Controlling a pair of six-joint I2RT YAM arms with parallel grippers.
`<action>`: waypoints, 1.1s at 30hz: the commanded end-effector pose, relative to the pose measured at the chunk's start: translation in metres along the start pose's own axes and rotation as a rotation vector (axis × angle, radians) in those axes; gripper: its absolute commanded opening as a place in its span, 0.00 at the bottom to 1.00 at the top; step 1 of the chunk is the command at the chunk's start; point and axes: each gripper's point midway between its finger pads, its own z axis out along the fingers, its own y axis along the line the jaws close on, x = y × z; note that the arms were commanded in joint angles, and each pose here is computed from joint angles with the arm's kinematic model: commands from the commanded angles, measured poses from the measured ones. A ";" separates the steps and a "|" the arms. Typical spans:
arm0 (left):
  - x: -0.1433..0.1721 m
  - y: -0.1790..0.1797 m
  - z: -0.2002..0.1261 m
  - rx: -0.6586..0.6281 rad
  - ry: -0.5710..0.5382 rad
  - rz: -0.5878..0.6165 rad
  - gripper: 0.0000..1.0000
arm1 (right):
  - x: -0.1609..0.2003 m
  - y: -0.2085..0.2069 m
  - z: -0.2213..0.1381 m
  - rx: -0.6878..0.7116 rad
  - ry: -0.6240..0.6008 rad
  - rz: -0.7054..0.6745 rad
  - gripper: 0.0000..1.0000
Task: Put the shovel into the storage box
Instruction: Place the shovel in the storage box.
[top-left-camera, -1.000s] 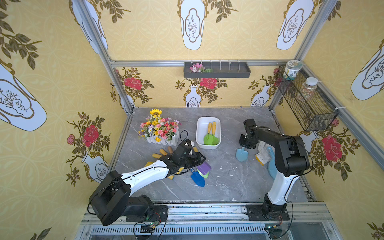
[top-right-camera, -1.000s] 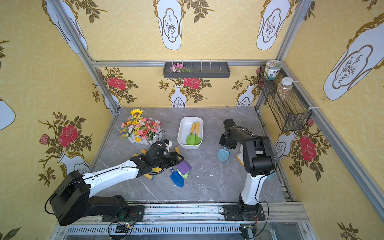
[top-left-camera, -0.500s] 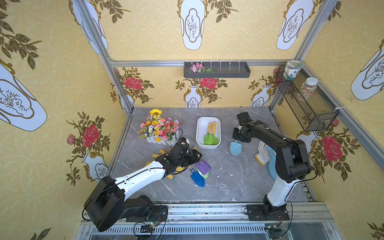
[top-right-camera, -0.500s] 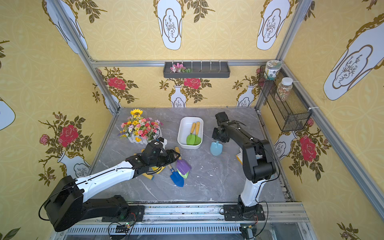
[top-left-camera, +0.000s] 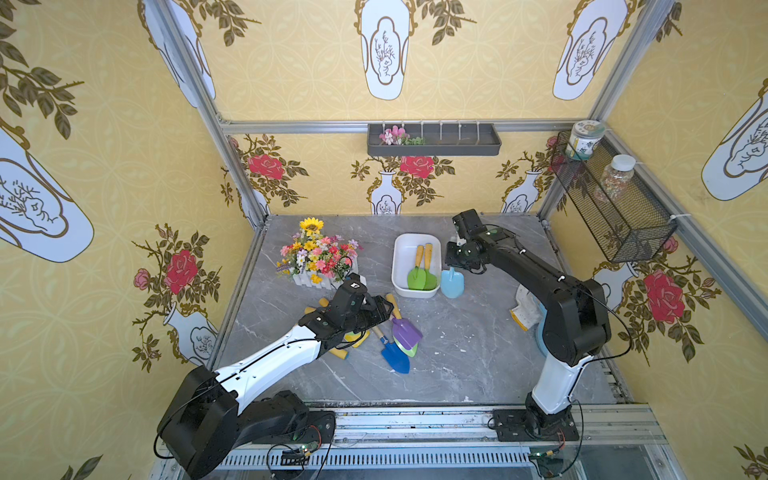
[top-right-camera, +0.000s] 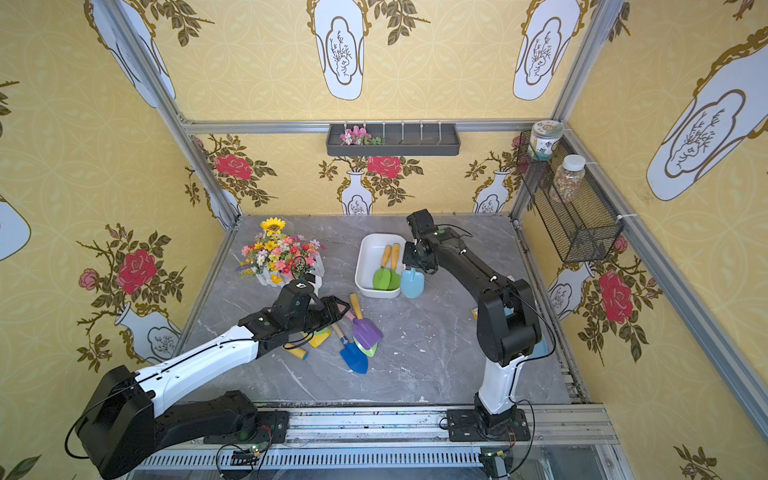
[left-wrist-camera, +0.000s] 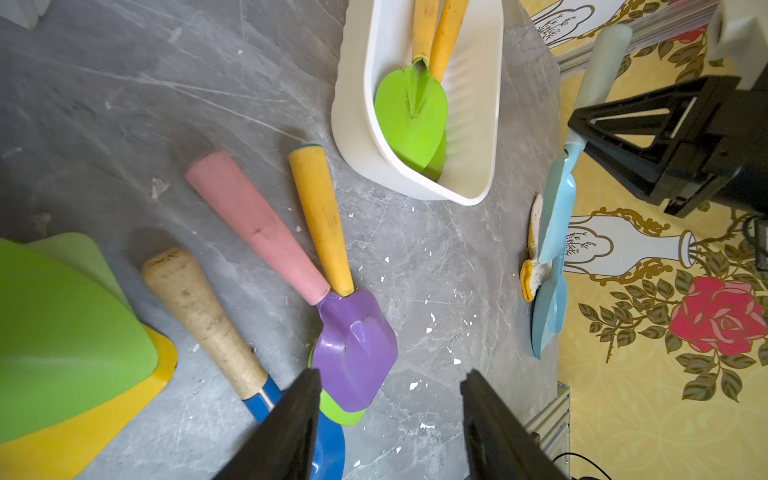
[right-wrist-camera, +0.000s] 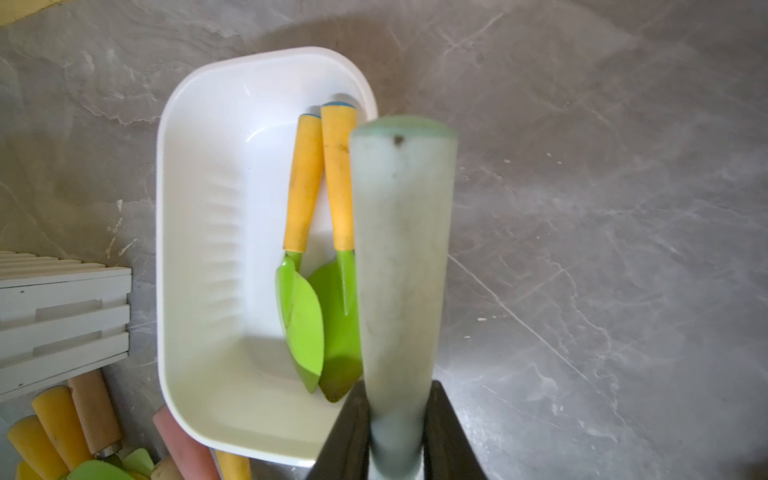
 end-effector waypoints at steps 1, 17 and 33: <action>0.002 0.007 -0.002 -0.018 0.002 -0.001 0.59 | -0.004 0.012 0.003 0.002 0.005 -0.010 0.21; 0.006 0.016 -0.008 -0.030 0.003 -0.019 0.59 | -0.032 0.053 0.055 -0.046 0.024 -0.025 0.21; 0.008 0.018 -0.005 -0.036 0.011 -0.025 0.59 | -0.011 0.035 0.093 0.045 0.086 -0.050 0.21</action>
